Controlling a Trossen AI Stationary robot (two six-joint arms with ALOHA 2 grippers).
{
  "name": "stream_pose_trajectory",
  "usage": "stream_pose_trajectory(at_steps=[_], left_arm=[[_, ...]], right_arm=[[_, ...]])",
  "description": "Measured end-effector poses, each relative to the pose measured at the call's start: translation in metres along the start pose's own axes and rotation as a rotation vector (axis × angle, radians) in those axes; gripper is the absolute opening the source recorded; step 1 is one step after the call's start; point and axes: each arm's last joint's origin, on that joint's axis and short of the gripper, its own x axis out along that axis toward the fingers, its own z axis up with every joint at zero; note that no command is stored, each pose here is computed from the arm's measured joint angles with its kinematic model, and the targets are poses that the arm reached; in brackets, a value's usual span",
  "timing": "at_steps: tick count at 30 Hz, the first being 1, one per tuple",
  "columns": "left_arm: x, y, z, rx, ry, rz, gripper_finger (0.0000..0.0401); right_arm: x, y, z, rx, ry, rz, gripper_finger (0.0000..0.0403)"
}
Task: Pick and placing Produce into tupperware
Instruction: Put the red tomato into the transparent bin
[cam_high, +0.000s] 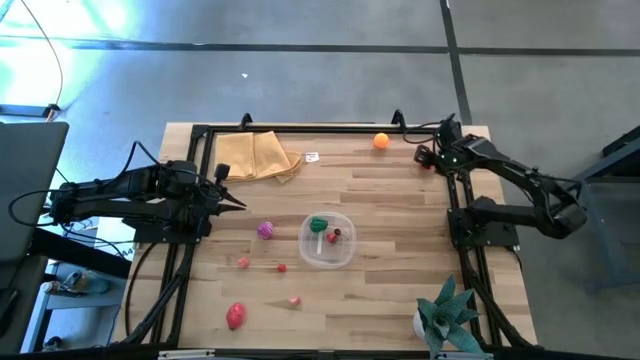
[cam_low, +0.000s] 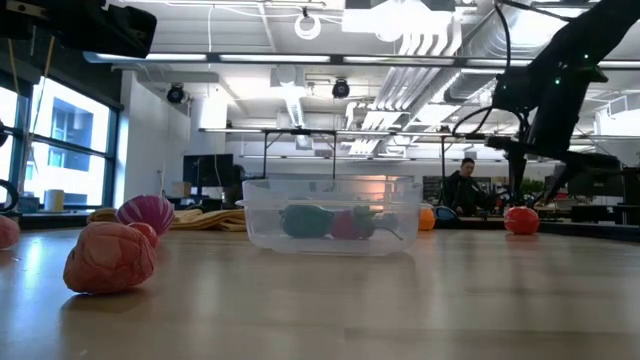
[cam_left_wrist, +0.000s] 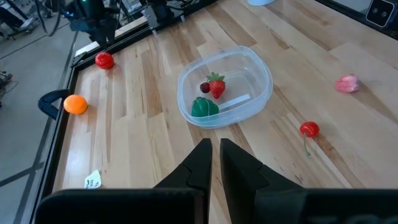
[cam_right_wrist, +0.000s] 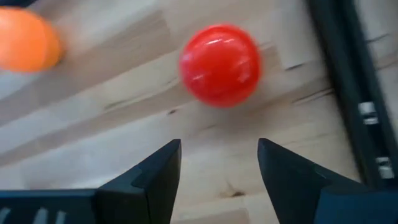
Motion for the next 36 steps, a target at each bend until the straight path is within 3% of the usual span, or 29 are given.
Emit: stream_pose_trajectory(at_steps=[11,18,36], left_arm=[[0.0,0.0,0.0,0.0,0.0,0.0,0.0024],[0.0,0.0,0.0,0.0,0.0,0.0,0.0024],[0.0,0.0,0.0,0.0,0.0,0.0,0.0024]], right_arm=[[0.0,0.002,0.005,0.0,-0.121,-0.031,0.0297],[0.008,0.002,0.007,0.026,-0.12,-0.079,0.034],[0.043,0.013,0.016,0.042,-0.097,-0.104,0.0346]])
